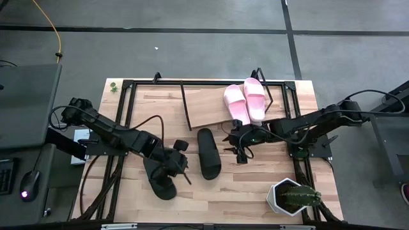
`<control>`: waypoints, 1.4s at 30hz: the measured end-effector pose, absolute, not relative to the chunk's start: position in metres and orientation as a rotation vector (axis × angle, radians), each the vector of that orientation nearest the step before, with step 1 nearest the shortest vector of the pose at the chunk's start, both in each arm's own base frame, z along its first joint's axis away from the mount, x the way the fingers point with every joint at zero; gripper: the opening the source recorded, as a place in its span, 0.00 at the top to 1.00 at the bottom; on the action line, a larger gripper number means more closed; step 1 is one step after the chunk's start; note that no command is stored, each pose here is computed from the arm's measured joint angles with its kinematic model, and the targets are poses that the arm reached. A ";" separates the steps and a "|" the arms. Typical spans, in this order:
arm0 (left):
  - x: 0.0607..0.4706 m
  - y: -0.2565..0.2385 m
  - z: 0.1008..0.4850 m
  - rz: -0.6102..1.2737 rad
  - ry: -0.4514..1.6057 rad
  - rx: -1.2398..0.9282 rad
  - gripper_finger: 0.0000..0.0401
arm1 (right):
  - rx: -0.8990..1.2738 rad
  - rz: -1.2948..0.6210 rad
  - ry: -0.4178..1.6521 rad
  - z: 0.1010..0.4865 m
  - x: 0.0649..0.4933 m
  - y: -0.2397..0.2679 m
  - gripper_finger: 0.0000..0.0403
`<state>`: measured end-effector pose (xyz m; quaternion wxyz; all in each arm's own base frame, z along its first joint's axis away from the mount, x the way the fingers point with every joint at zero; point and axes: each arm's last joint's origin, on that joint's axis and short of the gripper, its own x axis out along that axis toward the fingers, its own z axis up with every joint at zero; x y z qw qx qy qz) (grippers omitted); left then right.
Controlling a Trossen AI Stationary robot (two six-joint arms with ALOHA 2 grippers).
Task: Pick and place slides into the shelf
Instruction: Put the right black slide on the shelf
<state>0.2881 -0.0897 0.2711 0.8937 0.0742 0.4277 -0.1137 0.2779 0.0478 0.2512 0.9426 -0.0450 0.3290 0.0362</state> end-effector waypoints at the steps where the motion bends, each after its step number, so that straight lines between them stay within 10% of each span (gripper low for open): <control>1: 0.287 -0.093 0.271 -0.225 0.887 0.148 0.75 | -0.102 0.080 0.669 0.251 0.277 0.052 0.59; 42: 0.279 -0.115 0.273 0.010 0.831 0.060 0.75 | -0.433 0.013 0.757 0.175 0.320 0.125 0.59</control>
